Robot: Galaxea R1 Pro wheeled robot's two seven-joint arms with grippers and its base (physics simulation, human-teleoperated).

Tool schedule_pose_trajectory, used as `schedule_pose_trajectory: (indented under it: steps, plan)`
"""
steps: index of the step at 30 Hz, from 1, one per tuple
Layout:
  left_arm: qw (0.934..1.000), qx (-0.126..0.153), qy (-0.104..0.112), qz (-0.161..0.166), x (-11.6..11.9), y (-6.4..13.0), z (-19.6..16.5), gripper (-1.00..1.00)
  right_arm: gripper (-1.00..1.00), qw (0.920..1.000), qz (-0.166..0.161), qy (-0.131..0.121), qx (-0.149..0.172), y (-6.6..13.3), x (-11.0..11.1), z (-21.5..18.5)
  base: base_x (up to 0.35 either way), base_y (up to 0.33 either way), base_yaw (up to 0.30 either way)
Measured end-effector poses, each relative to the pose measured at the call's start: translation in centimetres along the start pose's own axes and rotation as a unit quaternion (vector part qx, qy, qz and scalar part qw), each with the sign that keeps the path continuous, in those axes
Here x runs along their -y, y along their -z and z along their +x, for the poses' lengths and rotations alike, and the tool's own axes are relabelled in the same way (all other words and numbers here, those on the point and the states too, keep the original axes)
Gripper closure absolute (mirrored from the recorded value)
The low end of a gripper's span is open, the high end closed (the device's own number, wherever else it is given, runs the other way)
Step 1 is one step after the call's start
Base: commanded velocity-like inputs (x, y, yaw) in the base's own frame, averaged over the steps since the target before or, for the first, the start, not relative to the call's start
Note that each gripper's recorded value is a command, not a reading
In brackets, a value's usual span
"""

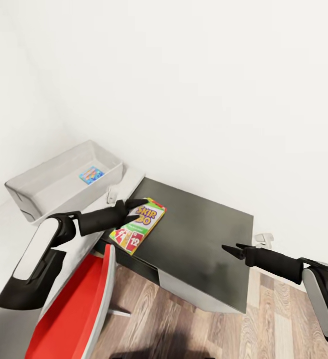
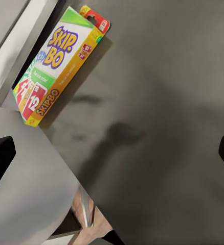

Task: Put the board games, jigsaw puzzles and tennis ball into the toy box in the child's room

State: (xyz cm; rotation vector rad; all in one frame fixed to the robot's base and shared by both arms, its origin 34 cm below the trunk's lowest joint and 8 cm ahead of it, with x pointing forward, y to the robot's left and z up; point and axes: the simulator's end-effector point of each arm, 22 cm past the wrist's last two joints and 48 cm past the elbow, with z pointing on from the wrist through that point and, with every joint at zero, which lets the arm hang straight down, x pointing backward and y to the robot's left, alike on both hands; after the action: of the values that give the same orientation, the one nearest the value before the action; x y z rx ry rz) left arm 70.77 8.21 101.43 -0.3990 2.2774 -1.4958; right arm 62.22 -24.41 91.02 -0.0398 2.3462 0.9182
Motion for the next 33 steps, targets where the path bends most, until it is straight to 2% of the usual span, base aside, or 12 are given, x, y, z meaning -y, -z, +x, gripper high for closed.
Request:
schedule_pose_trajectory:
  steps: [12,15,21,33]
  plan:
    - [0.9975,0.023,0.002,0.067,2.4,2.6,-1.3,-1.00,-1.00,1.0000,-0.004,0.006,0.006,0.3,-0.8,-0.5,0.000,0.000,-0.067]
    - [0.9946,0.027,0.009,0.100,3.4,3.3,-1.1,-1.00,-1.00,0.9999,-0.005,0.008,0.008,0.4,-1.0,-0.7,0.000,0.000,-0.065]
    - [0.9901,0.029,0.013,0.137,4.9,4.0,-0.8,-1.00,-1.00,0.9999,-0.007,0.011,0.011,0.5,-1.4,-1.0,0.000,0.000,-0.062]
    - [0.9885,0.035,0.016,0.147,5.2,5.1,-0.5,-1.00,-1.00,0.9996,-0.014,0.019,0.014,0.7,-2.4,-1.3,0.000,0.000,-0.021]
